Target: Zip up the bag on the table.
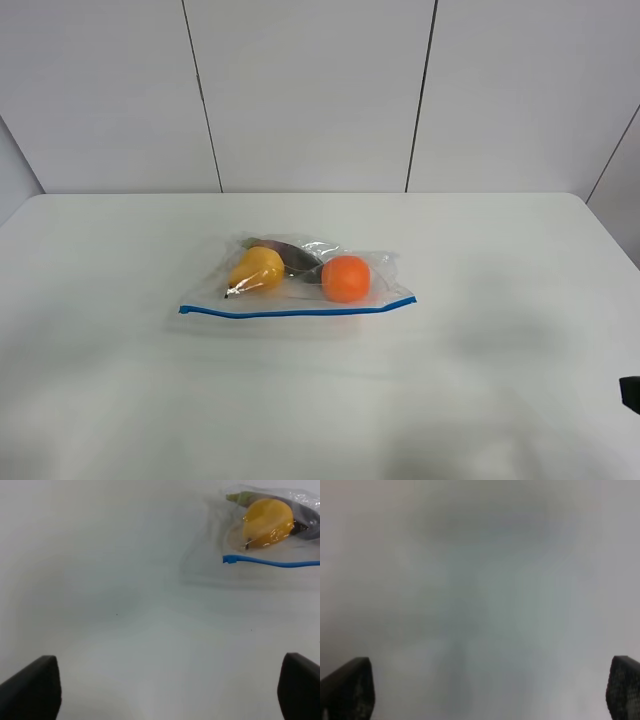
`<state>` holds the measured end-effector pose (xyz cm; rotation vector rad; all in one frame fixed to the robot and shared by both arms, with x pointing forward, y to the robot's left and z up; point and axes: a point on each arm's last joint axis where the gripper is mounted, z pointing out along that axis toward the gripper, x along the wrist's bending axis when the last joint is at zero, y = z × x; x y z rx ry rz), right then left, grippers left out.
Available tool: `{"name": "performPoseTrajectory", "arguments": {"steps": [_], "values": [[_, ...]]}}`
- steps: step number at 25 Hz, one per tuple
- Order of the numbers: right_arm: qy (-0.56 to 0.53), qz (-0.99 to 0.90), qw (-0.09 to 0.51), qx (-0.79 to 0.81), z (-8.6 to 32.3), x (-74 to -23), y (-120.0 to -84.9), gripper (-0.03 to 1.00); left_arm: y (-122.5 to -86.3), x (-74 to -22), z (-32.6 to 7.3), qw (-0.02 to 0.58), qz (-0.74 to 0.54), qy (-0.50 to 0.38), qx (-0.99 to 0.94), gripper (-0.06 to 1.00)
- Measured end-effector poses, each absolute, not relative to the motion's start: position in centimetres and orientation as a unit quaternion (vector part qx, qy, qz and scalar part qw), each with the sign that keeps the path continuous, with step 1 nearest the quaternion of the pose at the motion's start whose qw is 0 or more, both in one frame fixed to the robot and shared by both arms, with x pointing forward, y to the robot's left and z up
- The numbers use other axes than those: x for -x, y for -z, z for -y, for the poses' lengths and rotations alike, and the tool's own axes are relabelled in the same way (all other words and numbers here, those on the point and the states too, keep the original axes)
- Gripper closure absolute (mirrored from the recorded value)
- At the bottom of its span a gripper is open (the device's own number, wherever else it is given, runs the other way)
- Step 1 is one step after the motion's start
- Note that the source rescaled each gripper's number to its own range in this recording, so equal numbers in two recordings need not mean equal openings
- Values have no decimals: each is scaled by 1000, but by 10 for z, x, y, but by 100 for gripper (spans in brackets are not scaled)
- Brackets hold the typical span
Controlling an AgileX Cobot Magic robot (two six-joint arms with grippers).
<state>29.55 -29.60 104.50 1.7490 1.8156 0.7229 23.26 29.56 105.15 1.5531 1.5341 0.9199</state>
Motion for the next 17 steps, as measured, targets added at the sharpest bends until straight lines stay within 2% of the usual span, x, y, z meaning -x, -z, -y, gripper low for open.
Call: {"name": "performPoseTrajectory", "arguments": {"steps": [10,17], "values": [[-372,-614,380,-583,293,-239,-1055,-3,-1052,-233,-296,377,-600,-360,-607,-5],[-374,-611,388,-580,294,-236,-1054,-3,-1052,-233,-296,377,-600,-360,-607,-5]]}}
